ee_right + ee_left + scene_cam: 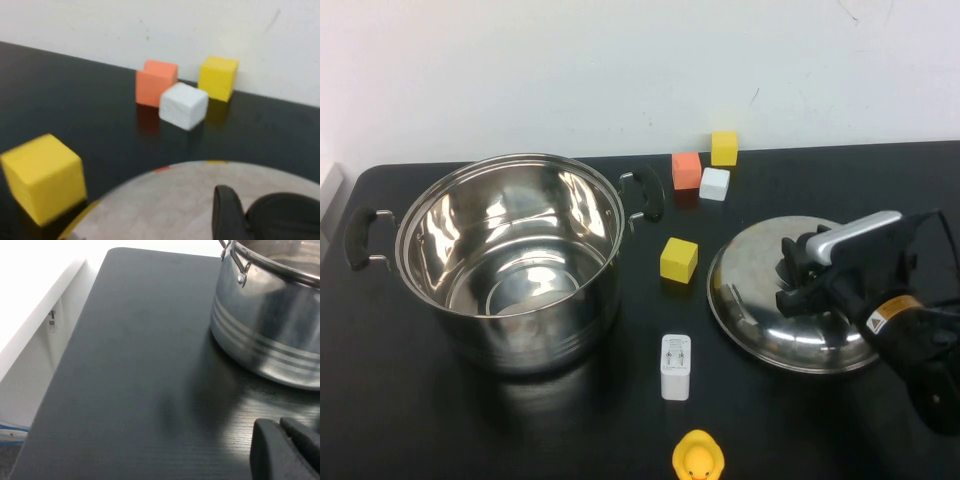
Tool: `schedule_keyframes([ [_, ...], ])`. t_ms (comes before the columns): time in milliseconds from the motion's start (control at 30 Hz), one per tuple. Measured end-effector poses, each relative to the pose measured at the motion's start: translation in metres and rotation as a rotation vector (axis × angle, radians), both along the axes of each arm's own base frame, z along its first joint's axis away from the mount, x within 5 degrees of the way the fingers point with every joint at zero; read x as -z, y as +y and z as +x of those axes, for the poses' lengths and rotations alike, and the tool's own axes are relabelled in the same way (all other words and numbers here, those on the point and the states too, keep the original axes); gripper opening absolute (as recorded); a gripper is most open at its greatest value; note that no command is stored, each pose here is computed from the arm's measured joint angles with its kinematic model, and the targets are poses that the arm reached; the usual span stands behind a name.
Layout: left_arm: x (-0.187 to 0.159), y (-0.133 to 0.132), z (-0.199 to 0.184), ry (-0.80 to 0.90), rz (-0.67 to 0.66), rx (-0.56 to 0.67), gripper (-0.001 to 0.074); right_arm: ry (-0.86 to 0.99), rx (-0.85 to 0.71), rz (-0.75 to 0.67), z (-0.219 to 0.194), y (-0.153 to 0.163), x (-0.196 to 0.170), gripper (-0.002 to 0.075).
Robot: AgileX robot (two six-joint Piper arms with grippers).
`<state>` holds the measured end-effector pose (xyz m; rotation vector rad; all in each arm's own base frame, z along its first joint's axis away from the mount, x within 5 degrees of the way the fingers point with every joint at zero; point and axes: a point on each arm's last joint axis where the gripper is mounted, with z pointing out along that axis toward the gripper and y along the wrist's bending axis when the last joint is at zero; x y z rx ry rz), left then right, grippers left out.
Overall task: Cover the pot
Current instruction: Pick up the pot lid, then place the pot lid on the pot
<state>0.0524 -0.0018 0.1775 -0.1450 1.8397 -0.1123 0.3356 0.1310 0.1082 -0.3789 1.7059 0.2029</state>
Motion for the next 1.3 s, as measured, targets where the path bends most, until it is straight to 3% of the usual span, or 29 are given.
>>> schedule_keyframes([
  [267,0.0,0.0,0.0,0.0,0.0,0.0,-0.0001,-0.167,-0.175,-0.007,-0.015,0.01,-0.085,0.0341],
  [467,0.0,0.0,0.0,0.0,0.0,0.0,-0.0002,-0.157,-0.25,-0.014,-0.039,0.008,-0.14,0.0341],
  [800,0.0,0.0,0.0,0.0,0.0,0.0,-0.0002,-0.078,-0.638,0.06,-0.023,0.049,-0.211,0.0341],
  [1100,0.0,0.0,0.0,0.0,0.0,0.0,-0.0002,-0.085,-0.952,0.054,0.011,0.126,-0.221,0.0341],
  [1300,0.0,0.0,0.0,0.0,0.0,0.0,-0.0002,-0.067,-1.031,0.063,0.03,0.179,-0.196,0.0341],
])
